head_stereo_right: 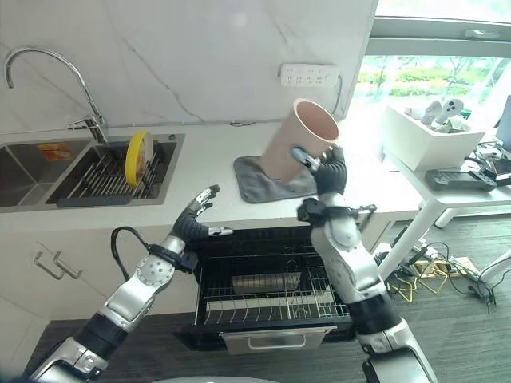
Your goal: Place the dishes in the dishwasher.
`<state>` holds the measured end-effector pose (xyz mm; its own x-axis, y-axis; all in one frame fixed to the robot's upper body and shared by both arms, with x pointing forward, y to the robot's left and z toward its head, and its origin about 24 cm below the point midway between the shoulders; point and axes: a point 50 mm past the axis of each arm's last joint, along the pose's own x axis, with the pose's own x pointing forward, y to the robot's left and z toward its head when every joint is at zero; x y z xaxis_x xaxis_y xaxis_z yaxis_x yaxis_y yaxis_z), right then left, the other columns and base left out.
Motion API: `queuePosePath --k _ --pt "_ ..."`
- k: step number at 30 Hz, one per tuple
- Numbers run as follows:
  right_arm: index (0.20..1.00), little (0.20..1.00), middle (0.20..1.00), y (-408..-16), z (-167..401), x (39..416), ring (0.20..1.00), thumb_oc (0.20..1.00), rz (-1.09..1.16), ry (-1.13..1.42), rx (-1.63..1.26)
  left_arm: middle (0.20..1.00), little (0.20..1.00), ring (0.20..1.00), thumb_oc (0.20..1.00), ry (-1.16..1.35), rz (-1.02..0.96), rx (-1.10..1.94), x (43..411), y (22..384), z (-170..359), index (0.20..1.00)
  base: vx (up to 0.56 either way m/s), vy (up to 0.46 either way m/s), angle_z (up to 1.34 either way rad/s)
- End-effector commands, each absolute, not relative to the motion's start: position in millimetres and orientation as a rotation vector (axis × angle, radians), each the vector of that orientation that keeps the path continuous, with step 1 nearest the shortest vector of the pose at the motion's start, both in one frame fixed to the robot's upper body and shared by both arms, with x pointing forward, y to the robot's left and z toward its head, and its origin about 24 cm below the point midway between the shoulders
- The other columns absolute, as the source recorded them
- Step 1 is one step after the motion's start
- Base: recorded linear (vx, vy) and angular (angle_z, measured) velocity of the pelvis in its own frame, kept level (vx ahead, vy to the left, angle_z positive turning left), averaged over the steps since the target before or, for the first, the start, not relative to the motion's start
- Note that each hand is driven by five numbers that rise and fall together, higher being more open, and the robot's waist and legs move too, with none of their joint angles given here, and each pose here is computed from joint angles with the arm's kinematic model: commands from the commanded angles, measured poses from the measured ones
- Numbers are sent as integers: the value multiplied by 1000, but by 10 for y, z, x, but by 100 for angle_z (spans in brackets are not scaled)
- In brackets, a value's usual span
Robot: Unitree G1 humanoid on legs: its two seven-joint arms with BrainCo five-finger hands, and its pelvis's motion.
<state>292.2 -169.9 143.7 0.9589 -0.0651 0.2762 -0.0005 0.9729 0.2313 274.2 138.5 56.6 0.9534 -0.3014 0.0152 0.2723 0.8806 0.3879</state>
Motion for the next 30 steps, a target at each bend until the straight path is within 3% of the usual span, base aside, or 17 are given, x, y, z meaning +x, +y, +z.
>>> queuePosePath --k 1,10,16,21,30 --pt "200 200 200 -1732 1804 2886 200 200 40 -471 279 1000 1000 1000 1000 -225 -432 486 2788 1359 839 1000 43 -19 -6" --pt "200 200 200 -1884 1320 2835 200 200 88 -294 225 1000 1000 1000 1000 -38 -901 723 2458 1388 629 1000 24 -17 -11" --pt "200 200 200 -1764 1335 3060 200 200 166 -285 136 1000 1000 1000 1000 42 -1160 945 2459 1346 669 1000 -115 -29 -3" --pt "200 200 200 -1680 1412 3155 200 200 180 -313 108 1000 1000 1000 1000 43 -1194 1064 2535 1323 686 1000 -158 -57 14" --pt "200 200 200 -1661 1596 3280 200 200 159 -385 69 1000 1000 1000 1000 -56 -1083 1224 2760 1262 765 1000 -166 -57 10"
